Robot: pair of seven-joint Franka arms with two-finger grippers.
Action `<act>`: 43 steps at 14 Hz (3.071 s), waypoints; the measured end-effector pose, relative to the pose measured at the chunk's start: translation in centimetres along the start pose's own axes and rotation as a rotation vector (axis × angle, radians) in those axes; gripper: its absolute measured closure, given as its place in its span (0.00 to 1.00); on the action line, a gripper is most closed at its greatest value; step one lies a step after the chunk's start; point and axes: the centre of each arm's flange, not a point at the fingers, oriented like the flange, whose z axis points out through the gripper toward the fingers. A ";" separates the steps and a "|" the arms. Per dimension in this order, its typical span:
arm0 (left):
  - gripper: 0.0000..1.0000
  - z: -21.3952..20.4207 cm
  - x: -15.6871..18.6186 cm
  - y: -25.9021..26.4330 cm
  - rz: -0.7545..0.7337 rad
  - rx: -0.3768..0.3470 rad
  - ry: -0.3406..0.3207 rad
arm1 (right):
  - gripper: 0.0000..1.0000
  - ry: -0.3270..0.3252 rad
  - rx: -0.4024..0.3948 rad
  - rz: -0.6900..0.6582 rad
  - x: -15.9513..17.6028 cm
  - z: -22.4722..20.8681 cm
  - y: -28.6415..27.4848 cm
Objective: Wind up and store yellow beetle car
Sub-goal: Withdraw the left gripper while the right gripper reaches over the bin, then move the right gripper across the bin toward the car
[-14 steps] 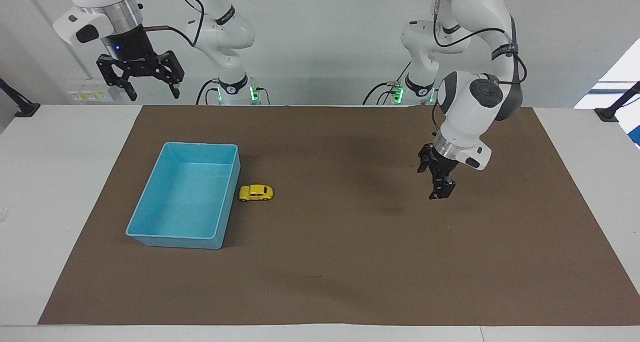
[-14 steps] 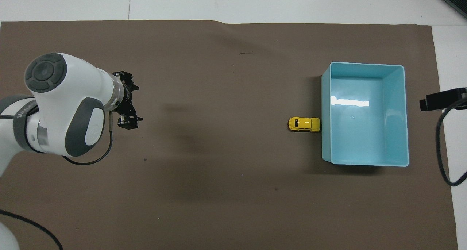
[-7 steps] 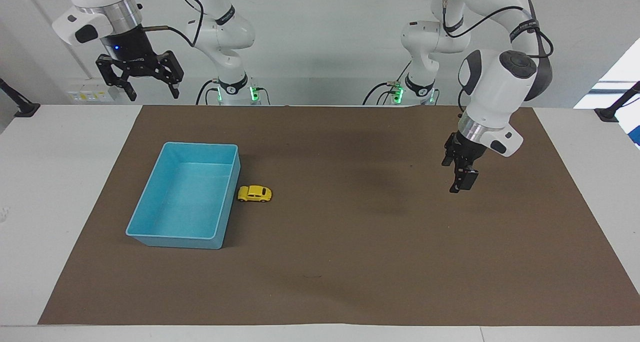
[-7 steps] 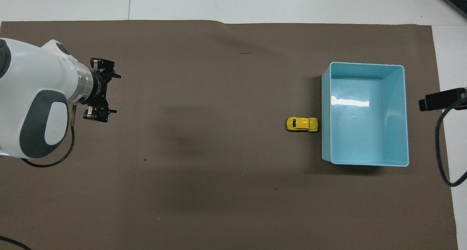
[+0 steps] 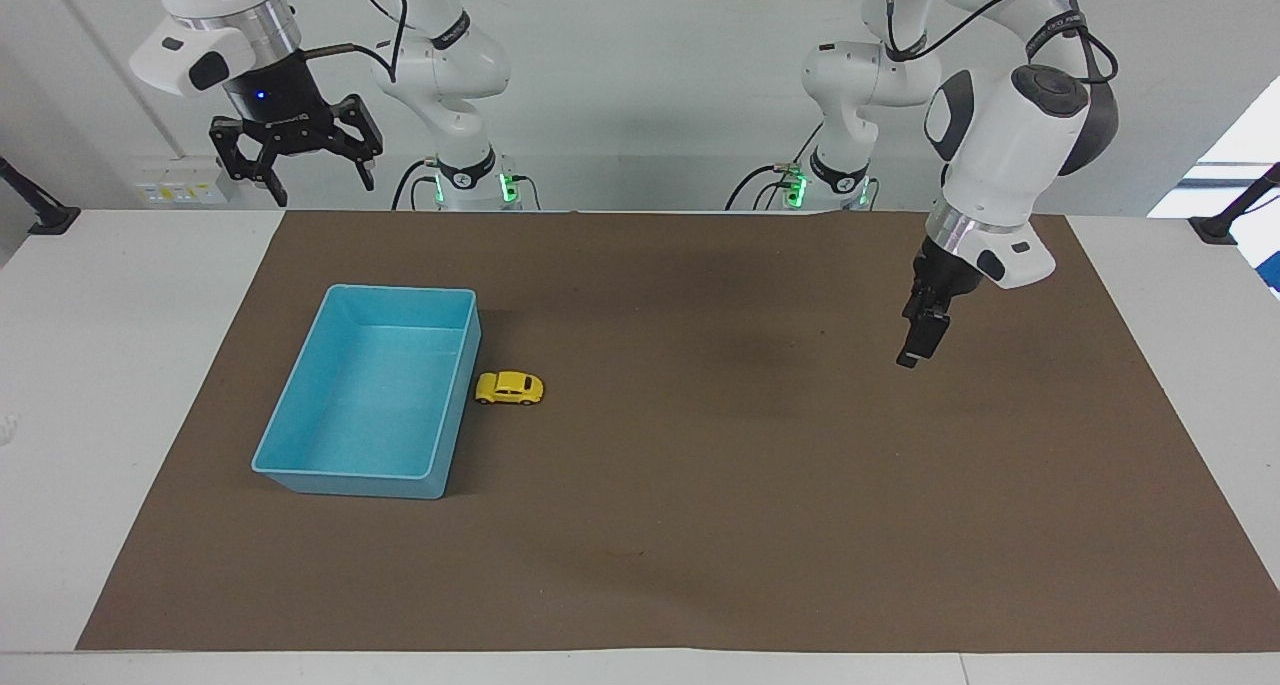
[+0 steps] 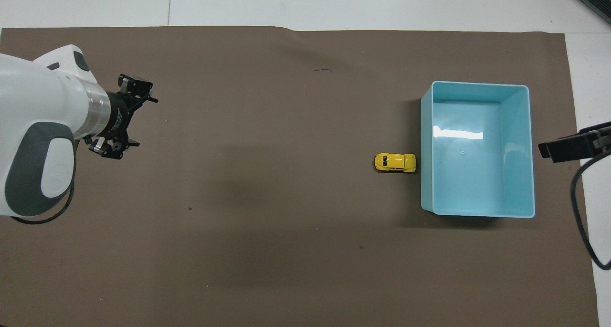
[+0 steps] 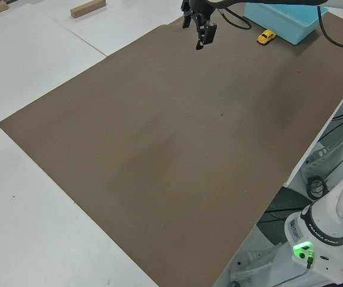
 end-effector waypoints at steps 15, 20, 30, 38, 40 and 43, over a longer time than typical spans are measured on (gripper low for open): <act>0.00 -6.5 4.3 -8.1 0.993 0.152 -0.166 | 0.00 -0.073 0.062 -0.833 1.5 6.1 -2.9; 0.00 -14.5 3.2 -8.3 1.080 0.128 -0.120 | 0.00 -0.103 0.094 -0.927 4.2 10.4 -4.2; 0.00 -17.1 2.7 -8.8 1.083 0.133 -0.126 | 0.00 -0.075 0.078 -1.070 7.3 13.9 -7.6; 0.00 -17.2 2.9 -8.9 1.081 0.130 -0.122 | 0.00 -0.091 0.095 -1.126 7.5 19.8 -8.6; 0.00 -17.2 3.0 -8.9 1.079 0.130 -0.122 | 0.00 -0.095 0.098 -1.136 7.4 21.1 -9.2; 0.00 -17.2 3.1 -8.9 1.078 0.130 -0.122 | 0.00 -0.078 0.084 -1.150 7.3 23.2 -9.2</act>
